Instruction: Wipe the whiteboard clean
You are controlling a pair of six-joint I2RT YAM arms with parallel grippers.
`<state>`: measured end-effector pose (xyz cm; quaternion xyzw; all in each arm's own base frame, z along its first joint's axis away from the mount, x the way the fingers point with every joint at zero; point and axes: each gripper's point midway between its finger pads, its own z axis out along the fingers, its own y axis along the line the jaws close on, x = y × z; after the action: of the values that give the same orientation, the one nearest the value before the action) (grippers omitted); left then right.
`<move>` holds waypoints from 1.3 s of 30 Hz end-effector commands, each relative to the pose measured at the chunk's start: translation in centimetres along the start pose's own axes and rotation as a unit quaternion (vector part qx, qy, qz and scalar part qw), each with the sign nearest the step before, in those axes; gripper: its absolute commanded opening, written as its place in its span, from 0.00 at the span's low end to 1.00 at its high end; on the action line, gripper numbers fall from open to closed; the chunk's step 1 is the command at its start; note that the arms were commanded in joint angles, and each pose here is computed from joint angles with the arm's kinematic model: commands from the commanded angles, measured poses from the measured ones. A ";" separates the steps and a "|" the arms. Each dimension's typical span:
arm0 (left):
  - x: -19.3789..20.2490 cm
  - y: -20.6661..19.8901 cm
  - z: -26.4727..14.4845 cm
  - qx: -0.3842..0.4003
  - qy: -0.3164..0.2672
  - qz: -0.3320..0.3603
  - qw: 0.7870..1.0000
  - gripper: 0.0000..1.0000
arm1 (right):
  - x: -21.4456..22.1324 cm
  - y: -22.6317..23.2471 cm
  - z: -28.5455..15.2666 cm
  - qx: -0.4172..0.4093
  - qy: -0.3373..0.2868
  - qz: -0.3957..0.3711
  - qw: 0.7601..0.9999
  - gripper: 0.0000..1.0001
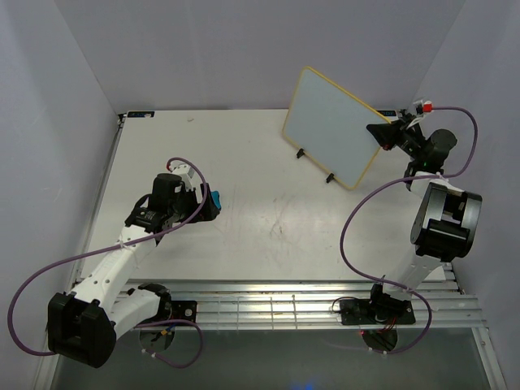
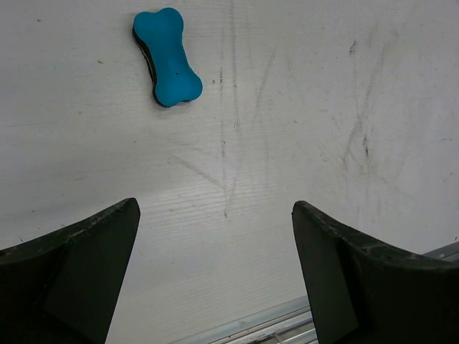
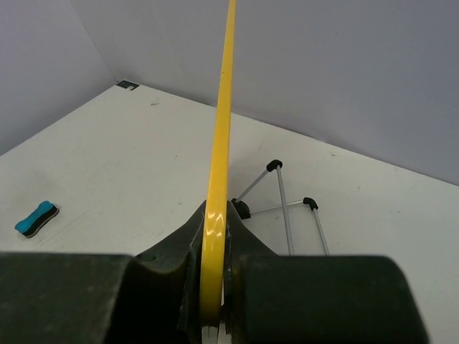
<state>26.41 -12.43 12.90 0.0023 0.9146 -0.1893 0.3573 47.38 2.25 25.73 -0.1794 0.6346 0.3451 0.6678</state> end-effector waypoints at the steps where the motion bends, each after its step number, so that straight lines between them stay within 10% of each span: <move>1: -0.1 -0.4 0.0 0.011 -0.002 0.006 1.000 0.98 | -1.1 -0.6 0.0 0.005 -0.021 -0.048 0.999 0.13; 7: 0.0 -0.4 0.1 0.013 0.000 0.007 1.000 0.98 | -1.4 -1.6 -1.1 0.026 -0.025 -0.053 0.998 0.21; 12: 0.0 -0.6 0.1 0.016 0.001 0.008 1.000 0.98 | -2.1 -2.4 -1.9 0.045 -0.032 -0.056 0.997 0.54; 20: 0.1 -0.6 0.2 0.020 0.004 0.009 1.000 0.98 | -0.9 -3.6 -1.8 0.054 -0.025 -0.044 0.997 0.64; 39: 0.0 -0.9 0.0 0.028 0.001 0.011 1.000 0.98 | -0.7 -2.8 -2.8 0.059 -0.015 -0.084 0.995 0.49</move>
<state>26.26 -13.02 12.59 0.0124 0.9158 -0.2020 0.3468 47.86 -1.74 21.87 -0.1461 0.6577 0.2860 0.6814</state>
